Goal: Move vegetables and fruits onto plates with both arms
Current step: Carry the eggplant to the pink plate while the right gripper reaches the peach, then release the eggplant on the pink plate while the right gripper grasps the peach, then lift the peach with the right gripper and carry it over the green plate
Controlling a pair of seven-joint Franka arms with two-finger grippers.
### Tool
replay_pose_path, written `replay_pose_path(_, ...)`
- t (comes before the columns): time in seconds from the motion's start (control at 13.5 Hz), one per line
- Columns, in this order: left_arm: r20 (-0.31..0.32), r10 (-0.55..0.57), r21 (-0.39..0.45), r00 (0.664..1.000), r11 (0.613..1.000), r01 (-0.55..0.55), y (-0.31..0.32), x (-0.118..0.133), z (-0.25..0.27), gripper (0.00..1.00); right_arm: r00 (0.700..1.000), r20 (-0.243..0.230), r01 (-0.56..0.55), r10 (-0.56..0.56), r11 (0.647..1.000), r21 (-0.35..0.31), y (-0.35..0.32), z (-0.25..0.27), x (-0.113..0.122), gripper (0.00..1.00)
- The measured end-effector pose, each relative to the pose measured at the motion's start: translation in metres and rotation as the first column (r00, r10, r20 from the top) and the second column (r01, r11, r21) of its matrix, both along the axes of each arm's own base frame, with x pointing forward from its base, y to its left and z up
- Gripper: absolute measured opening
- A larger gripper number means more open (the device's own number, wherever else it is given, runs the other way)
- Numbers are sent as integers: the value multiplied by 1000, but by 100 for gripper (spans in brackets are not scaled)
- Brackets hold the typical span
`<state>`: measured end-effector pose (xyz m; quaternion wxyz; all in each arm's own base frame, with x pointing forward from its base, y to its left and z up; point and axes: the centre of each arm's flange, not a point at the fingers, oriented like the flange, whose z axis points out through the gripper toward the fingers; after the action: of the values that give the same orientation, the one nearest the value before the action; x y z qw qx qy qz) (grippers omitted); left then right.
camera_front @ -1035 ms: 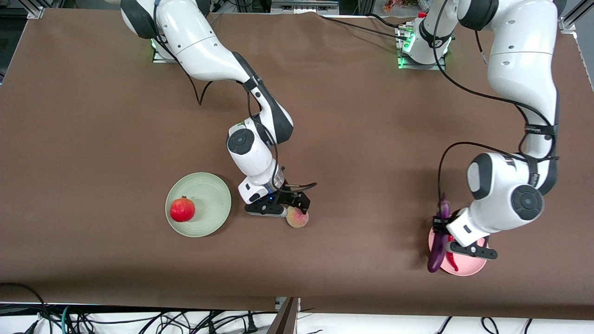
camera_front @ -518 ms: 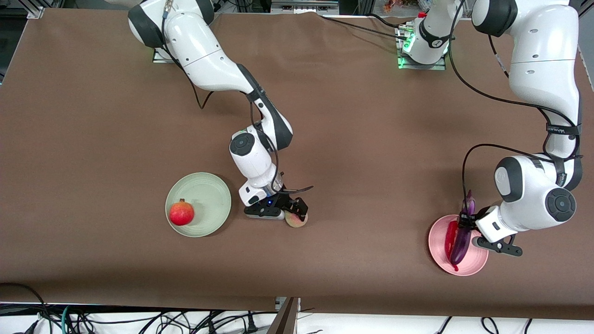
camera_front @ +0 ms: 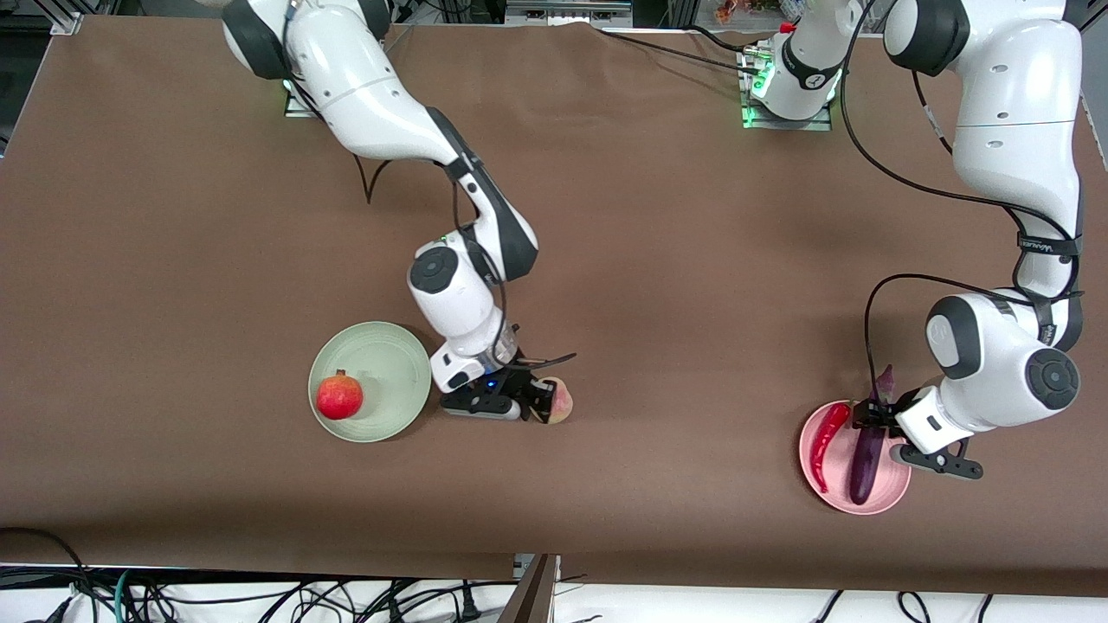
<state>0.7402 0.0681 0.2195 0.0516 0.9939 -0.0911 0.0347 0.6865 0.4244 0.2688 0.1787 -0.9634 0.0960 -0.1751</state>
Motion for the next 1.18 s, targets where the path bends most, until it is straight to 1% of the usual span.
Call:
replay_pose_path(0.07, 6, 10, -12, 1000, 1000, -10, 0, 1, 3, 91, 1000, -20, -6, 6, 1000, -9, -15, 21, 8, 16)
replay_pose_path(0.15, 11, 22, -22, 1000, 1000, -21, -4, 3, 10, 99, 999, -32, -2, 2, 1000, -10, -28, 38, 14, 12)
replay_pose_path(0.22, 1, 43, -34, 999, 998, -43, -14, 5, 20, 100, 999, -37, 5, -6, 1000, -4, -35, 46, 17, 12)
replay_pose_path(0.3, -24, 66, -44, 998, 997, -67, -24, 4, 33, 100, 999, -43, 9, -9, 1000, 3, -33, 45, 15, 19)
replay_pose_path(0.37, -50, 76, -52, 996, 996, -79, -34, 2, 50, 100, 999, -44, 10, -9, 1000, 13, -22, 37, 10, 30)
replay_pose_path(0.44, -72, 73, -56, 995, 995, -77, -43, -2, 71, 100, 1000, -29, 7, -6, 1000, 24, -6, 24, 1, 42)
replay_pose_path(0.52, -96, 61, -52, 994, 996, -66, -49, -7, 95, 100, 1000, -15, 5, -5, 999, 34, 13, 9, -10, 51)
replay_pose_path(0.59, -121, 44, -34, 992, 998, -49, -52, -15, 121, 100, 1000, -4, 1, -1, 999, 39, 28, -7, -20, 60)
replay_pose_path(0.67, -138, 28, -4, 990, 1000, -29, -51, -23, 151, 100, 1000, 5, 0, 0, 999, 44, 39, -21, -28, 71)
replay_pose_path(0.74, -145, 18, 25, 989, 1000, -14, -49, -33, 183, 100, 1000, 15, -2, 1, 999, 45, 44, -33, -33, 81)
replay_pose_path(0.81, -141, 13, 41, 990, 999, -7, -48, -42, 214, 100, 1000, 22, -6, 5, 999, 39, 46, -42, -34, 92)
replay_pose_path(0.89, -127, 11, 50, 992, 999, -4, -48, -51, 242, 100, 999, 30, -12, 11, 1000, 27, 45, -49, -35, 99)
replay_pose_path(1.04, -116, 8, 55, 993, 998, -2, -48, -68, 283, 100, 998, 51, -36, 37, 999, -17, 43, -61, -35, 99)
replay_pose_path(1.18, -137, 7, 55, 991, 999, 0, -48, -86, 312, 100, 997, 53, -49, 52, 998, -49, 40, -72, -35, 99)
